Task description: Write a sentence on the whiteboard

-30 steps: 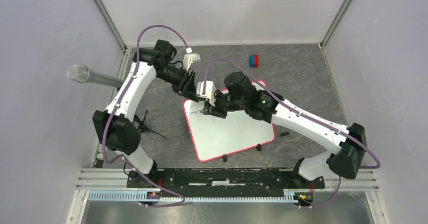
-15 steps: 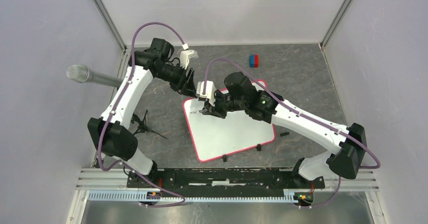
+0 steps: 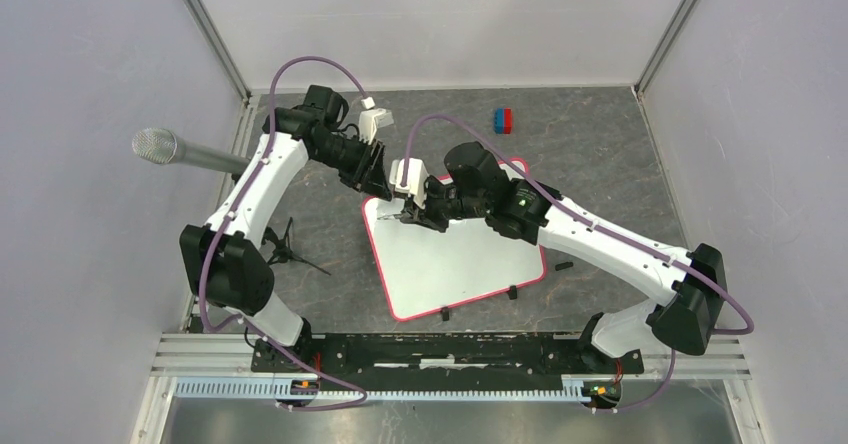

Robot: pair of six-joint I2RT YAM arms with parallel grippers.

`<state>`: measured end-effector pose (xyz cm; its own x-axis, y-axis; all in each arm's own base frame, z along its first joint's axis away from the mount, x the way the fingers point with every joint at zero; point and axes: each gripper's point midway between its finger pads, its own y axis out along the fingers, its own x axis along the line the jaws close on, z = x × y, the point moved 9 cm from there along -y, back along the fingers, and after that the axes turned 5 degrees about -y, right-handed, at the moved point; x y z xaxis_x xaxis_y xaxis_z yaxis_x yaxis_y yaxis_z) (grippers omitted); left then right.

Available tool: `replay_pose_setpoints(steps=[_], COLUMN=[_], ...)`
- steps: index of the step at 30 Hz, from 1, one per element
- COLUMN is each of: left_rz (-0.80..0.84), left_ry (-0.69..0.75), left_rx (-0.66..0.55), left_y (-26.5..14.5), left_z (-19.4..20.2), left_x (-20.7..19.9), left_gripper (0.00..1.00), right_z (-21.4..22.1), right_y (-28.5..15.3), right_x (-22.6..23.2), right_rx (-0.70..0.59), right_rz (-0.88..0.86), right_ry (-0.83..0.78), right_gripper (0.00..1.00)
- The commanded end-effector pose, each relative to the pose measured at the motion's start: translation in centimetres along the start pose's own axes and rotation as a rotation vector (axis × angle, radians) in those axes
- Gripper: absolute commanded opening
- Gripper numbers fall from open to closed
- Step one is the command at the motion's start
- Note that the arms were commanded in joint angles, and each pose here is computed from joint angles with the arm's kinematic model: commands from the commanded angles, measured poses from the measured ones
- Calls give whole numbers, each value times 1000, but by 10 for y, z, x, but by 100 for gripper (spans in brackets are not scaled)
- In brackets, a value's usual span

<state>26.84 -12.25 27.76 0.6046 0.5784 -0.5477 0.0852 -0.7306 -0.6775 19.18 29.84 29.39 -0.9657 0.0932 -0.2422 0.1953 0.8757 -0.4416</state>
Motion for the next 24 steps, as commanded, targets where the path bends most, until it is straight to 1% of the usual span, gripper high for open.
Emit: replay_pose_setpoints(steps=[1, 9, 15, 19, 24], left_rz=[64, 68, 67, 66, 59], left_ry=[-25, -37, -23, -8, -8], left_rx=[-17, 2, 1, 1, 3], left_y=[3, 7, 6, 6, 7], left_z=[-1, 5, 4, 5, 5], left_x=[-4, -1, 0, 0, 1], left_gripper=[44, 28, 22, 15, 5], right_z=[-12, -9, -10, -12, -7], right_y=[3, 13, 15, 17, 22], right_x=[-9, -8, -10, -10, -11], right_rx=[-49, -49, -62, -78, -51], right_rz=[54, 40, 53, 48, 58], right_ry=[-29, 5, 14, 24, 38], right_gripper=[0, 0, 0, 0, 0])
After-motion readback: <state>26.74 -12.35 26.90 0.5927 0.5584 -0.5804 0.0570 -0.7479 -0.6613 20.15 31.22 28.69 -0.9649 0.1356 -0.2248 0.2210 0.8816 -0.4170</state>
